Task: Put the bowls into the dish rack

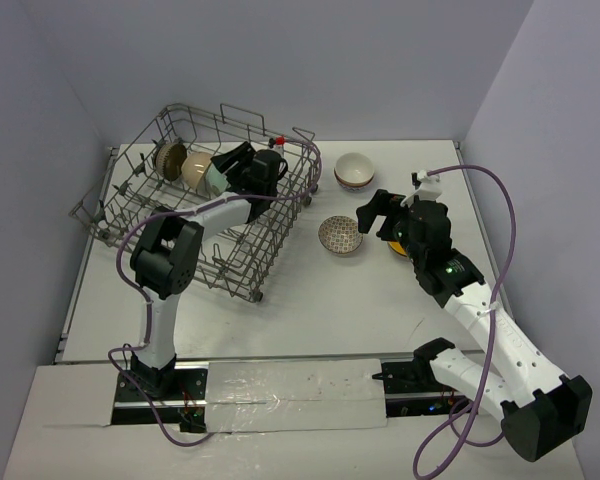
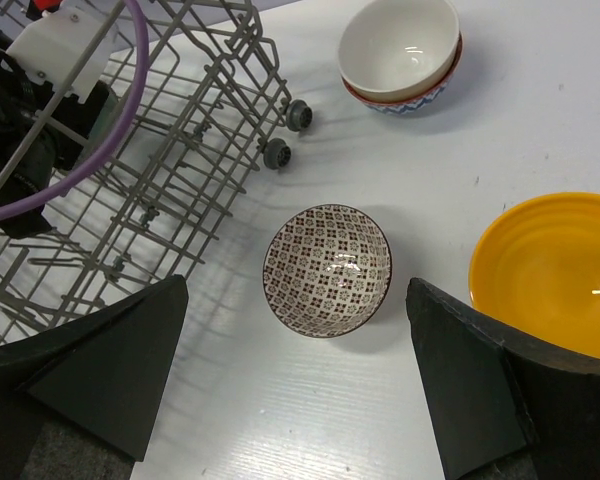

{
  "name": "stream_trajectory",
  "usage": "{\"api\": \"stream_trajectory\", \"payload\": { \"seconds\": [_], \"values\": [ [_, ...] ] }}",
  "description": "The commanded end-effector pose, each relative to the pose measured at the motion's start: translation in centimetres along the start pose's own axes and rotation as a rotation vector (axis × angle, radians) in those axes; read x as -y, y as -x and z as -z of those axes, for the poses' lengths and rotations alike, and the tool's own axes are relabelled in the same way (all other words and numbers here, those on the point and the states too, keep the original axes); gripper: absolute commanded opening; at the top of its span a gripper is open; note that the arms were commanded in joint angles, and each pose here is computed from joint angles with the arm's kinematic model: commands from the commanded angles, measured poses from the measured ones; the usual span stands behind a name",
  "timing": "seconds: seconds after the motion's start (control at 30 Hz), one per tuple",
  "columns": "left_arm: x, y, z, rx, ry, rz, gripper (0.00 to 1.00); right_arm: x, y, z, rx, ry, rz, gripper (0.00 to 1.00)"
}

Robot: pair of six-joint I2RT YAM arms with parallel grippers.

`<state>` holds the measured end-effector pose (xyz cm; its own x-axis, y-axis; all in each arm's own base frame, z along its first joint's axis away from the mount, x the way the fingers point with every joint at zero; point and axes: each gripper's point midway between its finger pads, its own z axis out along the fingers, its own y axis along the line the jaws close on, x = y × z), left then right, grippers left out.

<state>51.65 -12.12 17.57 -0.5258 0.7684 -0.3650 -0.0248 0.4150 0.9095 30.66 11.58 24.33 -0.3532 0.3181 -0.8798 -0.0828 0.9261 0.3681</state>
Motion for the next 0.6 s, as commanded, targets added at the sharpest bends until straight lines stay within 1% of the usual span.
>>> {"api": "stream_trajectory", "payload": {
  "seconds": [0.0,0.17,0.2,0.27,0.37,0.4,0.5,0.57],
  "values": [
    [-1.4,1.3,-0.3,0.014,0.021,0.089,0.64,-0.6,1.1,0.1,0.041,0.023,-0.001,0.97],
    [-2.1,1.5,-0.1,0.021,0.028,0.118,0.67,-0.7,1.1,0.0,0.037,0.027,0.0,0.97],
    [-2.2,1.5,-0.1,0.021,0.023,0.118,0.7,-0.7,1.1,0.0,0.035,0.03,0.0,0.97],
    [-2.4,1.4,-0.3,0.019,0.025,0.126,0.71,-0.8,1.1,0.0,0.033,0.032,0.0,0.97],
    [-2.8,1.6,-0.4,0.016,0.021,0.151,0.77,-0.8,1.0,0.0,0.031,0.033,0.002,0.96],
    [-2.8,1.6,-0.3,0.016,0.009,0.15,0.8,-0.8,1.1,0.0,0.032,0.032,0.002,0.97],
    [-3.4,2.5,0.1,0.049,-0.027,0.224,0.86,-0.8,1.1,0.0,0.03,0.032,0.002,0.97],
    [-4.1,2.8,0.5,0.062,-0.056,0.27,0.88,-0.9,1.3,0.1,0.034,0.038,0.002,0.96]
  ]
}}
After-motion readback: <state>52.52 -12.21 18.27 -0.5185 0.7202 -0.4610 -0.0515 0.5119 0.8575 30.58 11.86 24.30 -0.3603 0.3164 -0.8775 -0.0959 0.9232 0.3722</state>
